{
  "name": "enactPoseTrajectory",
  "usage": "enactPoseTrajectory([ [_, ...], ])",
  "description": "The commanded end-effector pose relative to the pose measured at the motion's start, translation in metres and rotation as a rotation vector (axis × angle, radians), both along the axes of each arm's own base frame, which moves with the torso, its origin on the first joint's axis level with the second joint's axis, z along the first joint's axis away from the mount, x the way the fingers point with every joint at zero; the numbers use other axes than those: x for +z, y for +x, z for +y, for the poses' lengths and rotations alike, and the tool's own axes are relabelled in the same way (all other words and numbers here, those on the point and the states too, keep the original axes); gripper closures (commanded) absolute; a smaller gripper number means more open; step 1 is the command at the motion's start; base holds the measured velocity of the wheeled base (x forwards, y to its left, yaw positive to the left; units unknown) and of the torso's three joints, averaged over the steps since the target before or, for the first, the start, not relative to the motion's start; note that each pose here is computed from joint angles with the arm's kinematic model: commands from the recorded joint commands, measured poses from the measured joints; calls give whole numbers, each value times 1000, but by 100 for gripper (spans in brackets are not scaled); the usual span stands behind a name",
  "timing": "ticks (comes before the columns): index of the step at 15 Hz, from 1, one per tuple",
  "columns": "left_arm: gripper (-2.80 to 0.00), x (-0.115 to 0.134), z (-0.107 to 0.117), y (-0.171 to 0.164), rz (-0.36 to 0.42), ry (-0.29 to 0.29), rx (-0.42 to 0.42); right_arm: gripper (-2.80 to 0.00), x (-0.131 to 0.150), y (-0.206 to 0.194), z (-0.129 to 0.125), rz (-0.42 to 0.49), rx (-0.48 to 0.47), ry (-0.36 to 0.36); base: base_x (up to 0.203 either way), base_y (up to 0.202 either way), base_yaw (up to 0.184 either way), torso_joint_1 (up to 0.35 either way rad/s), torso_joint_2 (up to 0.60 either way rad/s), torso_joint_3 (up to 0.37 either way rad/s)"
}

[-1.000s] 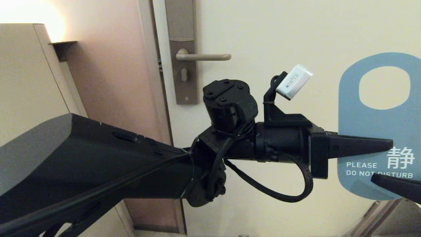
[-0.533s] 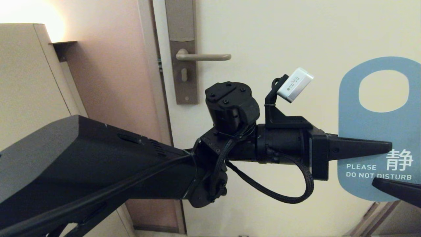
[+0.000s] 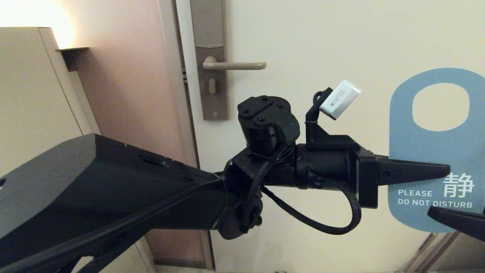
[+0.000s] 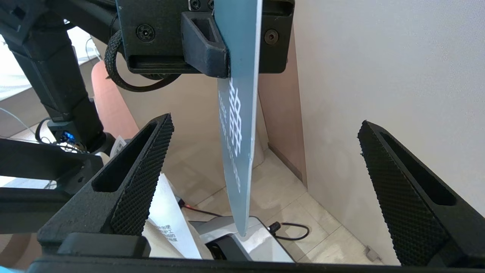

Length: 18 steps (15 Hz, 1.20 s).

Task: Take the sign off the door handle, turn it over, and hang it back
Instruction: Hand it to the other hand

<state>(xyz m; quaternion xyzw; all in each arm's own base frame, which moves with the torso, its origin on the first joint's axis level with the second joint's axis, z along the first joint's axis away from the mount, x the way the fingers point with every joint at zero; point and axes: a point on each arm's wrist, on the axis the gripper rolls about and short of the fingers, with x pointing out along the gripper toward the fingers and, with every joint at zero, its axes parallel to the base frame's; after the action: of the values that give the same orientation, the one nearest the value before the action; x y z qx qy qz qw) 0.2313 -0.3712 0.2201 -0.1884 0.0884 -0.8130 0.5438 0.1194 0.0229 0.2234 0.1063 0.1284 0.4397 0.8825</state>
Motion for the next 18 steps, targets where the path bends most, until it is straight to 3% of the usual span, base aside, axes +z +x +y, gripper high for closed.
enactPoseTrajectory([
  [1, 0, 1, 0, 0, -1, -3, -5, -280, 0, 0, 0, 0, 6, 2, 0, 0, 0, 0, 0, 0],
  [12, 0, -1, 2, 3, 0, -1, 5, -280, -4, 6, 0, 6, 13, -15, 0, 0, 0, 0, 0, 0],
  [13, 0, 0, 3, 4, -1, -2, 7, -268, -4, 7, 0, 2, 14, -20, 0, 0, 0, 0, 0, 0],
  [14, 0, 0, 3, 4, -1, -2, 7, 0, -5, 8, 1, 4, 15, -25, 0, 0, 0, 0, 0, 0],
  [18, 0, -1, 4, 6, -7, -12, 13, 0, -4, 9, 1, 0, 23, -23, 0, 0, 0, 0, 0, 0],
])
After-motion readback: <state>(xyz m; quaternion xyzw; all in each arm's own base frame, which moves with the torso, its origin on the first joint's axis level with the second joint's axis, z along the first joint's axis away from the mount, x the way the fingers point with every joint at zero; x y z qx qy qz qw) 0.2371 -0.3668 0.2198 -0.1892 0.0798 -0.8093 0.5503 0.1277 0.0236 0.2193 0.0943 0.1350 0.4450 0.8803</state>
